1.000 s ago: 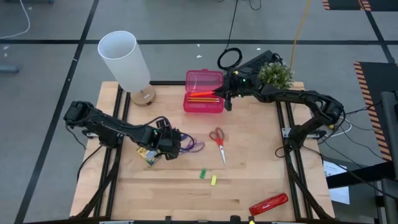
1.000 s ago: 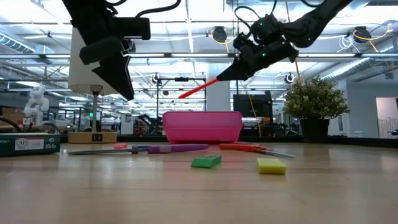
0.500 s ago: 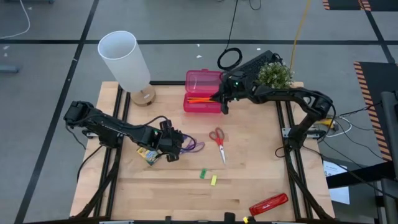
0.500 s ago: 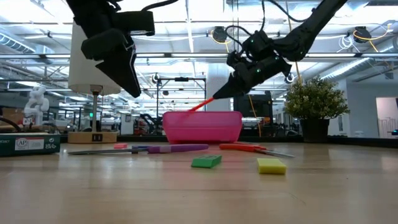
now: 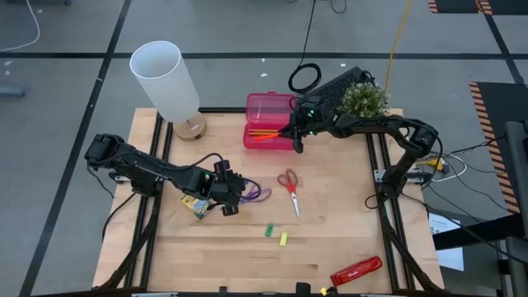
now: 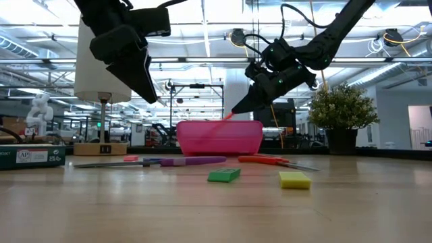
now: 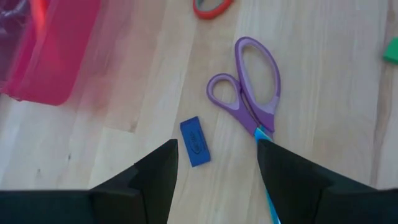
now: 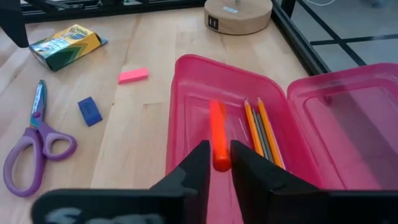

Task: Pack school essentials
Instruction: Put the orange pen into the red supply box, then put the purple scissors into the red supply box

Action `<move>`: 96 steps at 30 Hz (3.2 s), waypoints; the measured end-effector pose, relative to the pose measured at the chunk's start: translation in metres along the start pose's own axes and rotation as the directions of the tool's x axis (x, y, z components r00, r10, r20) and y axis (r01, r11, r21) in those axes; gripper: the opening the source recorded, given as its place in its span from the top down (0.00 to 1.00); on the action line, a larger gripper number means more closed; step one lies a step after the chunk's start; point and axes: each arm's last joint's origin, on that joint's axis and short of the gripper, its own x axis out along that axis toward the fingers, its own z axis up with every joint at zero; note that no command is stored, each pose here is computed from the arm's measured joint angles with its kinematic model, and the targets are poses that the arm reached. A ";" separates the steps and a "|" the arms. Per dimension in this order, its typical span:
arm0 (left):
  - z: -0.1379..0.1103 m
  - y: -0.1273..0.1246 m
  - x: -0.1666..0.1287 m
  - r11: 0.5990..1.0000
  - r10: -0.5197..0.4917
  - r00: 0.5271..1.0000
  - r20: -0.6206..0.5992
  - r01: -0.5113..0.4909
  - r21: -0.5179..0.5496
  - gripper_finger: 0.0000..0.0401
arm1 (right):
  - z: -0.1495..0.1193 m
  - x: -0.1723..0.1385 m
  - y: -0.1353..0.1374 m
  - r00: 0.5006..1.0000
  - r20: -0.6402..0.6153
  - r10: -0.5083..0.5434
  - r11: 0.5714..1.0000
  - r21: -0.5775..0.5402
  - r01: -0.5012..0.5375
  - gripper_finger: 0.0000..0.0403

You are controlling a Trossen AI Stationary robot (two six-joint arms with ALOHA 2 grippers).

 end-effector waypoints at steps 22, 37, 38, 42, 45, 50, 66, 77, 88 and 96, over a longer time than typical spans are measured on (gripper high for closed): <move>-0.021 -0.016 0.013 0.996 -0.088 0.996 0.010 0.087 0.020 0.44 | 0.033 -0.047 0.058 0.994 -0.110 -0.002 1.000 0.025 0.005 0.64; -0.066 -0.030 0.037 0.983 -0.171 0.984 0.058 0.175 -0.063 0.44 | 0.035 -0.055 0.161 0.991 -0.126 -0.038 0.990 -0.143 0.020 0.64; -0.068 -0.031 0.038 0.982 -0.174 0.983 0.065 0.178 -0.062 0.44 | 0.032 -0.055 0.165 0.992 -0.122 -0.039 0.988 -0.152 0.020 0.64; -0.077 -0.030 0.044 0.981 -0.169 0.977 0.127 0.180 -0.079 0.44 | 0.020 -0.053 0.174 0.992 -0.118 -0.040 0.983 -0.181 0.018 0.64; -0.083 -0.029 0.048 0.981 -0.150 0.974 0.171 0.168 -0.095 0.44 | 0.012 -0.051 0.176 0.988 -0.137 -0.064 0.981 -0.191 0.037 0.64; -0.093 -0.026 0.053 0.983 -0.123 0.974 0.190 0.147 -0.115 0.44 | 0.005 -0.051 0.175 0.985 -0.152 -0.085 0.979 -0.197 0.054 0.64; -0.105 -0.032 0.070 0.983 -0.135 0.961 0.241 0.160 -0.088 0.61 | 0.007 -0.051 0.176 0.988 -0.131 -0.082 0.974 -0.219 0.052 0.64; -0.110 -0.036 0.081 0.987 -0.123 0.969 0.213 0.142 -0.077 0.84 | 0.009 -0.051 0.176 0.990 -0.114 -0.079 0.974 -0.221 0.053 0.64; -0.105 -0.037 0.081 0.987 -0.111 0.954 0.280 0.138 -0.081 0.81 | 0.009 -0.051 0.176 0.990 -0.115 -0.079 0.974 -0.221 0.052 0.64; -0.100 -0.034 0.073 0.986 -0.118 0.942 0.314 0.148 -0.073 0.84 | 0.008 -0.051 0.176 0.990 -0.120 -0.079 0.974 -0.221 0.051 0.64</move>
